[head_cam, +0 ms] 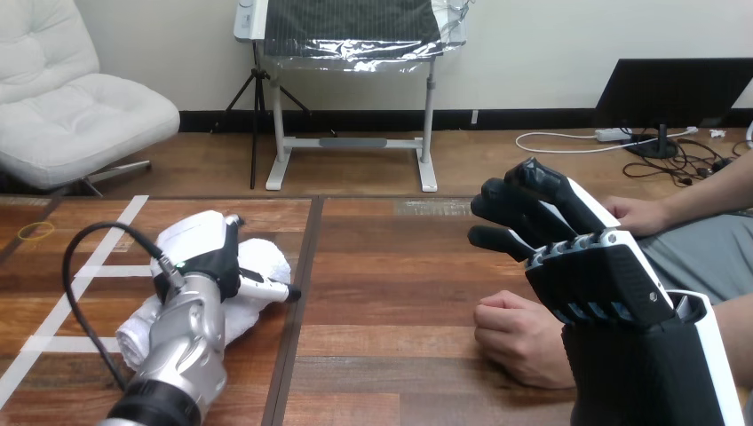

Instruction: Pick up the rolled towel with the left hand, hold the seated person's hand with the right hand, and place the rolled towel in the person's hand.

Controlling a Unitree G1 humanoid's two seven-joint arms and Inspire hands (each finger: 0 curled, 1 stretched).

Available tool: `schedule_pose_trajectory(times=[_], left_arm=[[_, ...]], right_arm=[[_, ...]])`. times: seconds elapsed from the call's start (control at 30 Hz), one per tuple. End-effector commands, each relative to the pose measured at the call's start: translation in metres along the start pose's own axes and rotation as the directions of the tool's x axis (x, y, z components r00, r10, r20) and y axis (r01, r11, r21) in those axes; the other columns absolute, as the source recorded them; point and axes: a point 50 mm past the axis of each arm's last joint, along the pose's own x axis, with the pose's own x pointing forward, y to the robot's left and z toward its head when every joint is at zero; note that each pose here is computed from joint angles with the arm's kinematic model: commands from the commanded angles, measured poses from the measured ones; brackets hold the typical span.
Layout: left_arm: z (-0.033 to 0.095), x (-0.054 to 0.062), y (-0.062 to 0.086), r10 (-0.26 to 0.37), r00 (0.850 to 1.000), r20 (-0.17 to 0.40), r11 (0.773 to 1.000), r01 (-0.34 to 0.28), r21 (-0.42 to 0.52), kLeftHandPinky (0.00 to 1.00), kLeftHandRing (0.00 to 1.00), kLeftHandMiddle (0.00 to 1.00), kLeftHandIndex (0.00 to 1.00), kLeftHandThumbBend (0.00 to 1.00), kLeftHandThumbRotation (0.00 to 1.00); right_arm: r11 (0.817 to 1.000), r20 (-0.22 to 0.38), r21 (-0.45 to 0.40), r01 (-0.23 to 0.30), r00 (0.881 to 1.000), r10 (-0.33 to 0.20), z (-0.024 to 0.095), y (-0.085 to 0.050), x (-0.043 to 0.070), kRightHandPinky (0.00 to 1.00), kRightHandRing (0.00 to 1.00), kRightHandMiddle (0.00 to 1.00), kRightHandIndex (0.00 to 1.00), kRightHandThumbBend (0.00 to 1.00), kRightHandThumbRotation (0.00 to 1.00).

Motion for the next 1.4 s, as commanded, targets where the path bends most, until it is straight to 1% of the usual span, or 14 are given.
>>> schedule_pose_trajectory(times=[0.0, 0.03, 0.13, 0.17, 0.37, 0.47, 0.6, 0.73, 1.03, 1.07, 1.2, 1.33, 1.37], left_arm=[[0.0271, 0.005, 0.0263, 0.049, 0.997, 0.052, 0.998, -0.051, 0.046, 0.78, 0.83, 0.85, 0.84, 0.97, 0.44], [0.0277, 0.0051, 0.0265, 0.043, 0.998, 0.049, 0.997, -0.046, 0.059, 0.76, 0.82, 0.84, 0.83, 0.97, 0.44], [0.0289, 0.0052, 0.027, 0.027, 0.999, 0.04, 0.997, -0.03, 0.074, 0.66, 0.75, 0.78, 0.78, 0.96, 0.44], [0.0293, 0.0052, 0.0272, 0.019, 0.999, 0.035, 0.997, -0.022, 0.075, 0.6, 0.71, 0.75, 0.75, 0.96, 0.44], [0.0319, 0.0049, 0.0288, -0.012, 1.0, 0.011, 0.996, 0.011, 0.092, 0.49, 0.66, 0.7, 0.69, 0.95, 0.43], [0.0327, 0.0048, 0.0293, -0.028, 1.0, 0.0, 0.995, 0.028, 0.099, 0.46, 0.65, 0.69, 0.68, 0.94, 0.42], [0.0339, 0.0046, 0.0303, -0.053, 0.998, -0.015, 0.993, 0.054, 0.108, 0.45, 0.66, 0.7, 0.67, 0.93, 0.4], [0.0348, 0.0048, 0.0313, -0.075, 0.997, -0.028, 0.987, 0.078, 0.14, 0.42, 0.65, 0.69, 0.67, 0.92, 0.39], [0.0358, 0.0043, 0.032, -0.091, 0.995, -0.049, 0.977, 0.099, 0.191, 0.33, 0.56, 0.61, 0.63, 0.92, 0.34], [0.0358, 0.0043, 0.0318, -0.091, 0.995, -0.051, 0.976, 0.099, 0.195, 0.3, 0.52, 0.59, 0.61, 0.92, 0.32], [0.0356, 0.0044, 0.0312, -0.084, 0.995, -0.054, 0.973, 0.094, 0.21, 0.27, 0.47, 0.55, 0.59, 0.92, 0.28], [0.0365, 0.0036, 0.0313, -0.071, 0.996, -0.057, 0.974, 0.081, 0.212, 0.26, 0.46, 0.54, 0.57, 0.92, 0.22], [0.0367, 0.0034, 0.0313, -0.067, 0.996, -0.059, 0.974, 0.078, 0.212, 0.26, 0.46, 0.53, 0.57, 0.91, 0.17]], right_arm=[[1.0, 0.067, -0.009, 0.007, 0.998, -0.006, 0.006, -0.0028, 0.0065, 0.78, 0.83, 0.85, 0.86, 0.95, 1.0], [1.0, 0.067, -0.008, 0.007, 0.998, -0.006, 0.0061, -0.0028, 0.0065, 0.78, 0.83, 0.85, 0.86, 0.95, 1.0], [1.0, 0.068, -0.005, 0.008, 0.998, -0.007, 0.0063, -0.0028, 0.0067, 0.78, 0.83, 0.85, 0.86, 0.95, 1.0], [1.0, 0.069, -0.004, 0.008, 0.998, -0.008, 0.0063, -0.0027, 0.0067, 0.77, 0.83, 0.85, 0.86, 0.95, 1.0], [1.0, 0.068, -0.005, 0.01, 0.998, -0.01, 0.0068, -0.0029, 0.0067, 0.77, 0.84, 0.85, 0.86, 0.96, 1.0], [1.0, 0.069, -0.01, 0.01, 0.998, -0.009, 0.0071, -0.0031, 0.0068, 0.77, 0.84, 0.85, 0.86, 0.96, 1.0], [1.0, 0.073, -0.014, 0.009, 0.997, -0.008, 0.007, -0.0034, 0.007, 0.78, 0.84, 0.85, 0.86, 0.96, 1.0], [1.0, 0.068, -0.014, 0.012, 0.998, -0.011, 0.0075, -0.0034, 0.007, 0.78, 0.84, 0.85, 0.86, 0.97, 1.0], [1.0, 0.065, -0.006, 0.015, 0.998, -0.015, 0.008, -0.0036, 0.007, 0.78, 0.84, 0.84, 0.86, 0.98, 1.0], [1.0, 0.066, -0.007, 0.015, 0.998, -0.014, 0.008, -0.0036, 0.0071, 0.78, 0.84, 0.84, 0.86, 0.98, 1.0], [1.0, 0.062, -0.005, 0.017, 0.998, -0.017, 0.0082, -0.0038, 0.0071, 0.78, 0.84, 0.84, 0.86, 0.99, 1.0], [1.0, 0.059, -0.01, 0.023, 0.998, -0.022, 0.0084, -0.0042, 0.0069, 0.78, 0.84, 0.84, 0.86, 0.99, 1.0], [1.0, 0.061, -0.013, 0.023, 0.998, -0.023, 0.0085, -0.0043, 0.007, 0.78, 0.83, 0.84, 0.86, 0.99, 1.0]])
